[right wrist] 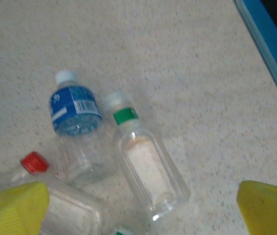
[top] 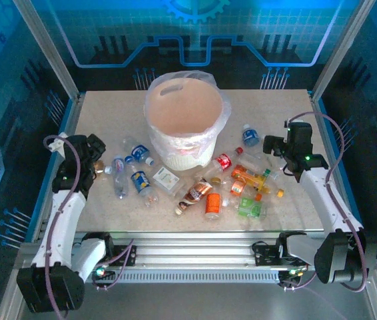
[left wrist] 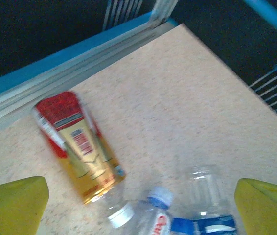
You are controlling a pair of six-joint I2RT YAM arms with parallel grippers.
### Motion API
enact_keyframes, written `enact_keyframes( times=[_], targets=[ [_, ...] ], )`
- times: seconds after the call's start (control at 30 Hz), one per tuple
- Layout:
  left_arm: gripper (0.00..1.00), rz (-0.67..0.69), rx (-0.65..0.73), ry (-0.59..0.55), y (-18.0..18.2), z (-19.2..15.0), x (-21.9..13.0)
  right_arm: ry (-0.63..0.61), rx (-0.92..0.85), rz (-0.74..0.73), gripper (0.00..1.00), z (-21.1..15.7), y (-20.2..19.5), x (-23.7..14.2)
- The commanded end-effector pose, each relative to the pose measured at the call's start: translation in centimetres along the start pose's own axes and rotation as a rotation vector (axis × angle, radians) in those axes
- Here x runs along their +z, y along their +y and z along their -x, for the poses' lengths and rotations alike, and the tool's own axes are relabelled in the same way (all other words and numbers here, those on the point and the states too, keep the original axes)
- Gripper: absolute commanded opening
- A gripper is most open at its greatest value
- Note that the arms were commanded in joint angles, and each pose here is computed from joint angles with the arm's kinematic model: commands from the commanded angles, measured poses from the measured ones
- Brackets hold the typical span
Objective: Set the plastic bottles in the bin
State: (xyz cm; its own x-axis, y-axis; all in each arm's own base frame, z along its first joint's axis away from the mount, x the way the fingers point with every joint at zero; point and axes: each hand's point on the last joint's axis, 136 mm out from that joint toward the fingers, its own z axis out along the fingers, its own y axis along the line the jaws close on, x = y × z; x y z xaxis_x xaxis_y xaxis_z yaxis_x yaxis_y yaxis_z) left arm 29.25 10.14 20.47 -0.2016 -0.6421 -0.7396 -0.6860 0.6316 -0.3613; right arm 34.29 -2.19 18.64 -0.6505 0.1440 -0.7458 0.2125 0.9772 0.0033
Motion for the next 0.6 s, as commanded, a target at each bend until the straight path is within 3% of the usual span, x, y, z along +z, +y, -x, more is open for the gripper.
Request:
enact_keyframes(
  times=[0.0, 0.2, 0.57],
  targets=[
    [0.99, 0.08, -0.04, 0.084, 1.7, -0.9, 0.9, 0.064, 0.037, -0.058, 1.0, -1.7, -1.4, -0.2],
    [0.99, 0.135, -0.099, 0.17, 3.3, -2.0, 3.0, 0.085, 0.035, -0.06, 1.0, -1.9, -1.4, 0.1],
    [0.99, 0.182, -0.123, 0.224, 4.4, -3.4, 4.4, 0.114, 0.044, -0.061, 1.0, -2.1, -1.1, 1.4]
  ],
)
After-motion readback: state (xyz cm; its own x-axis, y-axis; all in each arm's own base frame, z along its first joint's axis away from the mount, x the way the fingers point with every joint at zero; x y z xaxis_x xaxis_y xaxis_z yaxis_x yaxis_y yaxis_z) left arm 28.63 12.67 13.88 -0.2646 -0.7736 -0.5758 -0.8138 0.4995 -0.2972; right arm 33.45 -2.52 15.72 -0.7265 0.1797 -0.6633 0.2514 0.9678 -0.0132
